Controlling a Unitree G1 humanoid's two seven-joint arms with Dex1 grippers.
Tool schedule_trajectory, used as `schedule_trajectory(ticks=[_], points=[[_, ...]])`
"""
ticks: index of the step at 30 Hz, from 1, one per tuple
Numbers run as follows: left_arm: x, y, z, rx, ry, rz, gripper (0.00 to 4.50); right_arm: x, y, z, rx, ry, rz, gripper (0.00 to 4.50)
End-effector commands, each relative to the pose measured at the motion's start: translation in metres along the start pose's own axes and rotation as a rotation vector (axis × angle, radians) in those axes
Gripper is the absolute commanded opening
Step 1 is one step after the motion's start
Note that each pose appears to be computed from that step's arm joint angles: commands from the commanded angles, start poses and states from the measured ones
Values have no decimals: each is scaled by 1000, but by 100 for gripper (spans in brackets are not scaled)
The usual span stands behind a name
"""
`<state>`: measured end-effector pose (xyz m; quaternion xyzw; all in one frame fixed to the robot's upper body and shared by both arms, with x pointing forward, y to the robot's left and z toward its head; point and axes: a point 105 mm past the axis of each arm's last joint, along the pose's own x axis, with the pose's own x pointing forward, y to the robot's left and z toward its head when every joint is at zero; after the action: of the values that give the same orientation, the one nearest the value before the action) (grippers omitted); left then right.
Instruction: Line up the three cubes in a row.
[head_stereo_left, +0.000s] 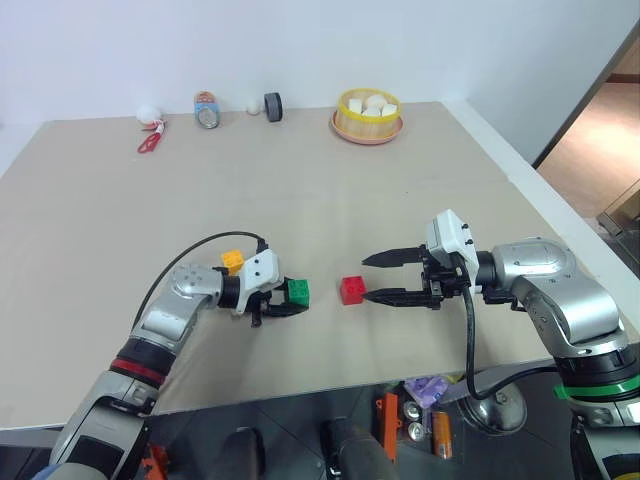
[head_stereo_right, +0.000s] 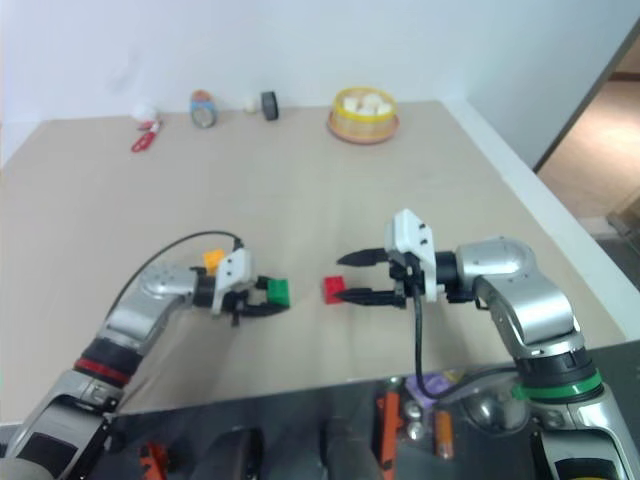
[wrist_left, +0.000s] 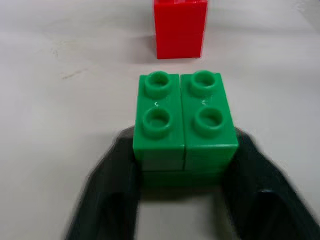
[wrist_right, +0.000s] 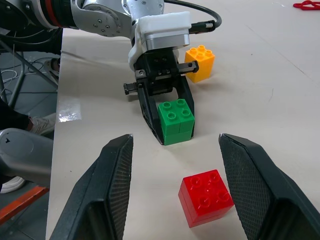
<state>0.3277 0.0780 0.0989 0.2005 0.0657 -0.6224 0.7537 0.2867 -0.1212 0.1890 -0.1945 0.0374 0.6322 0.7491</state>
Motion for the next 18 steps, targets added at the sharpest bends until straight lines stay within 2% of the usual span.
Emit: schedule_trajectory(ticks=[1, 3, 4, 12, 18], points=[[-2, 0, 4, 21, -4, -13, 366, -1, 0, 12, -46, -27, -6, 279], [-2, 0, 5, 48, -3, -3, 440, -1, 0, 12, -48, -27, -8, 279], [-2, -1, 6, 41, -7, -10, 446, -2, 0, 12, -48, -27, -9, 279], [-21, -8, 30, -8, -107, 0, 446, -3, -2, 12, -49, -27, -11, 279], [-55, 7, 31, 14, -84, 205, 446, -2, -2, 14, -52, -39, -4, 279]])
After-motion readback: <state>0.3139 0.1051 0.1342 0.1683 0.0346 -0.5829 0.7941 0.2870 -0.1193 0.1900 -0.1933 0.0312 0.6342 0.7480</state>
